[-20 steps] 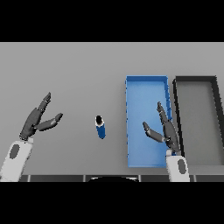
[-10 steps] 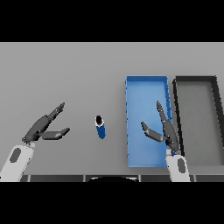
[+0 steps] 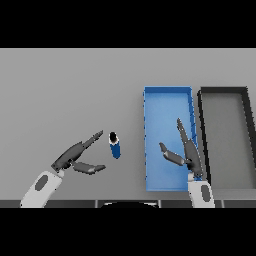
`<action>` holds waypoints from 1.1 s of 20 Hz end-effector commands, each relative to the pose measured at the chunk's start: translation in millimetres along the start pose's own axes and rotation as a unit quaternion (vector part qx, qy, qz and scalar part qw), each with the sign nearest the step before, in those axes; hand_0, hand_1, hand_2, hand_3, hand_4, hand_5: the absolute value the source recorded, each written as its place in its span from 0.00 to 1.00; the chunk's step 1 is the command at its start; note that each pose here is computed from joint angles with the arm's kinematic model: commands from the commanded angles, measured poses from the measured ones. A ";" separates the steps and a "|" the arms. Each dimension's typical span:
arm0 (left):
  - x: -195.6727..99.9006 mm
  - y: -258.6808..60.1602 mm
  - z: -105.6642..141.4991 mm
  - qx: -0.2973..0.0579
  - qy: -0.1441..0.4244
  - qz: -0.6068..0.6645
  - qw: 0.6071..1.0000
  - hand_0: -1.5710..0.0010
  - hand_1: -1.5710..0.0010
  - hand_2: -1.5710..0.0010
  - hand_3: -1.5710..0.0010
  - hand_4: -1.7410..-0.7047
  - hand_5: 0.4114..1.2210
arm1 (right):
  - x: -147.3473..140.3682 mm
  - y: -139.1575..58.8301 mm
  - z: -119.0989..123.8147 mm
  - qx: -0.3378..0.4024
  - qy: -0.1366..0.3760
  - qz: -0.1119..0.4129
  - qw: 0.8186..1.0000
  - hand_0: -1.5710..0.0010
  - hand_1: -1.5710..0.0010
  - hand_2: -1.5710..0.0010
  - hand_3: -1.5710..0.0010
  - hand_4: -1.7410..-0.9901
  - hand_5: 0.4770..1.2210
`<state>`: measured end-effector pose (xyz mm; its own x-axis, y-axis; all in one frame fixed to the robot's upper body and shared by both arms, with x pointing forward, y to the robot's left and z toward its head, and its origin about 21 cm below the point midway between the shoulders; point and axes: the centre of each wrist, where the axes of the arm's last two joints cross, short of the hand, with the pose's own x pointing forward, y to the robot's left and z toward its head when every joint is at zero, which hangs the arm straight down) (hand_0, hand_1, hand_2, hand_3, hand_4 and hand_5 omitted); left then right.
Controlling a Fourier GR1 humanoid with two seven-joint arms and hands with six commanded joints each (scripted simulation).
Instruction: Pick up the blue pipe and place it into the blue bin.
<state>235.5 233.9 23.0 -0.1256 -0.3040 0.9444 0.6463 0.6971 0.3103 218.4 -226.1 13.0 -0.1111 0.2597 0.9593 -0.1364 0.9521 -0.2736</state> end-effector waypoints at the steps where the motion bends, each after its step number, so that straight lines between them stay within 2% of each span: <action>1: -1.8 -1.5 -3.0 -0.004 0.006 0.004 1.000 1.00 1.00 1.00 1.00 0.53 0.06 | -1.1 -1.6 0.6 -0.005 0.005 -0.001 1.000 1.00 1.00 1.00 1.00 0.68 0.19; 8: -18.2 -29.5 -44.1 -0.022 0.013 0.043 0.999 1.00 1.00 1.00 1.00 0.54 0.07 | -1.3 -2.9 3.5 -0.011 0.005 0.001 1.000 1.00 1.00 1.00 1.00 0.70 0.18; 12: -22.5 -36.8 -66.4 -0.032 0.020 0.019 0.999 1.00 1.00 1.00 1.00 0.59 0.06 | 1.5 -5.9 2.0 -0.010 0.007 0.001 1.000 1.00 1.00 1.00 1.00 0.72 0.17; 14: -21.5 -43.2 -74.7 -0.041 -0.004 0.048 0.998 1.00 1.00 1.00 1.00 0.55 0.10 | 2.4 -9.7 3.2 -0.008 0.001 0.003 1.000 1.00 1.00 1.00 1.00 0.72 0.18; 17: -22.7 -50.2 -83.5 -0.033 -0.020 0.067 0.997 1.00 1.00 0.97 1.00 0.48 0.18 | -1.1 -8.9 4.4 -0.011 0.012 -0.004 1.000 1.00 1.00 1.00 1.00 0.72 0.17; 18: -21.1 -52.2 -85.2 -0.030 -0.027 0.073 0.997 1.00 0.97 0.93 0.97 0.46 0.21 | -0.3 -9.3 3.8 -0.014 0.012 0.001 1.000 1.00 1.00 1.00 1.00 0.73 0.17; 20: -20.5 -52.2 -90.7 -0.019 -0.023 0.081 0.996 0.94 0.83 0.77 0.86 0.41 0.30 | -0.8 -9.8 3.4 -0.011 0.012 -0.004 1.000 1.00 1.00 1.00 1.00 0.72 0.17; 21: -21.4 -55.9 -91.2 -0.018 -0.027 0.102 0.994 0.82 0.71 0.66 0.69 0.39 0.44 | -1.7 -5.4 4.2 -0.009 0.012 -0.005 1.000 1.00 1.00 1.00 1.00 0.72 0.17; 22: -21.2 -56.9 -91.3 -0.018 -0.028 0.109 0.994 0.68 0.57 0.53 0.55 0.31 0.55 | 1.5 -8.2 0.7 -0.013 0.011 -0.002 1.000 1.00 1.00 1.00 1.00 0.73 0.17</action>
<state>270.1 141.3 -24.6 -0.0219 -0.1110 0.9936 0.6891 0.7183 0.0954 218.8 -233.7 16.8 -0.0892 0.2586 0.9619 -0.1099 0.9573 -0.2675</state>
